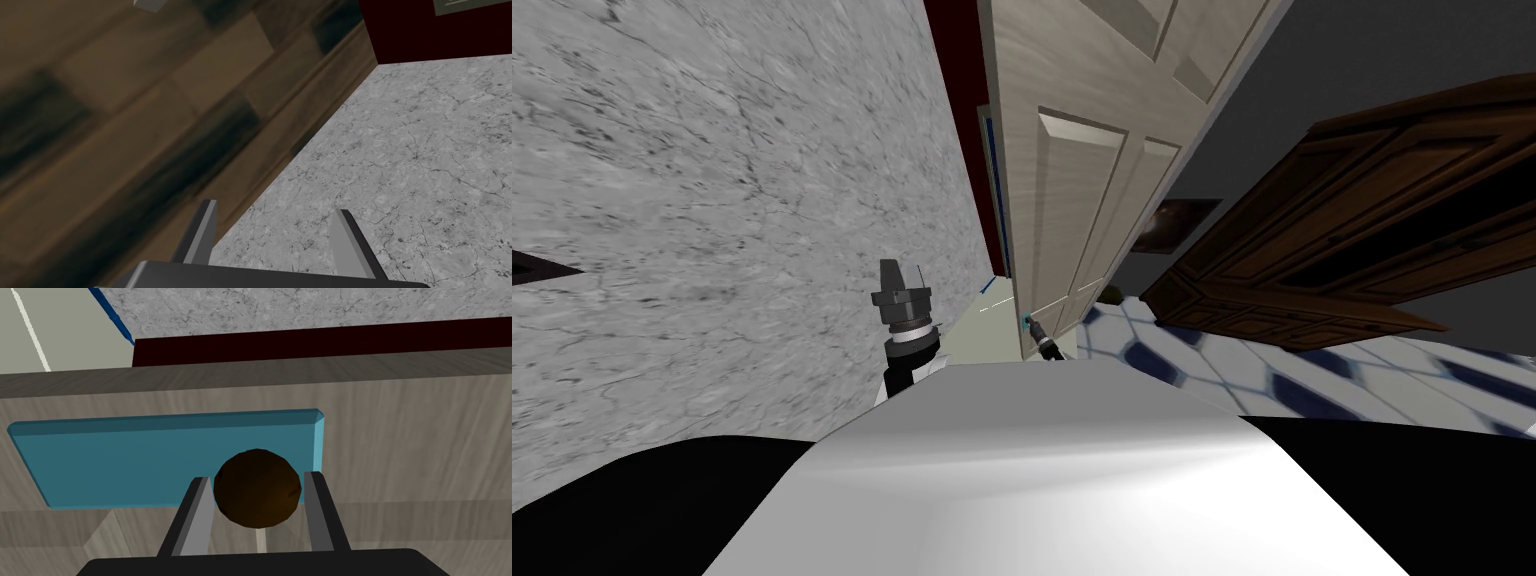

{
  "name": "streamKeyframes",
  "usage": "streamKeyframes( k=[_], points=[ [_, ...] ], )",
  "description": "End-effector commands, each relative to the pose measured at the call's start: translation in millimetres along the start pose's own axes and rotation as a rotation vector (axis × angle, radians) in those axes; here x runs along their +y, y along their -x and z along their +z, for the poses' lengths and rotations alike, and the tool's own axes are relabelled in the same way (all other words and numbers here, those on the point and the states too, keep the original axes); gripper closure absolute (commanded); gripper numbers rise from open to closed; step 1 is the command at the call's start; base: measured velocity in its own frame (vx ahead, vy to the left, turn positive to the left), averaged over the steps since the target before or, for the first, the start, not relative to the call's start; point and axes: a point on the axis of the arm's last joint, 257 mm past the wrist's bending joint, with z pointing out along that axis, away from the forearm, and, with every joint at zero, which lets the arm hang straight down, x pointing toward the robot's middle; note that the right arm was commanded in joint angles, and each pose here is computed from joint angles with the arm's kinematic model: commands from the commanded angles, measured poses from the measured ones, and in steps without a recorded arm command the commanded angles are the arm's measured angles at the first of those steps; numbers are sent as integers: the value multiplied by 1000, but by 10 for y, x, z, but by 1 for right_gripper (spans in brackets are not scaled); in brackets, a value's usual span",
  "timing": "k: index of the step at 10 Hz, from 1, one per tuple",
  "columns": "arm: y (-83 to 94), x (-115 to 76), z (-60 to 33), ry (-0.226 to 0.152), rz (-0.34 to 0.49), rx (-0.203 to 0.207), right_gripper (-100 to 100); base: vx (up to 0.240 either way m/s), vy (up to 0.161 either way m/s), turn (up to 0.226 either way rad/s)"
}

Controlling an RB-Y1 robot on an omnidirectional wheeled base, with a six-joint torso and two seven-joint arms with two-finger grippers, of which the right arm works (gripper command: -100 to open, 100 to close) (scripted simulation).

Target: Push the door open

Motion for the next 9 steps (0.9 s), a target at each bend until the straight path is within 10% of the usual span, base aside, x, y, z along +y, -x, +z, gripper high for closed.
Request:
streamKeyframes(
  k=[1,9],
  points=[
    [110,31,23,7,0,-30,100,163,178,-55],
    [561,33,25,3,-2,-140,100,145,148,-52]
  ],
)
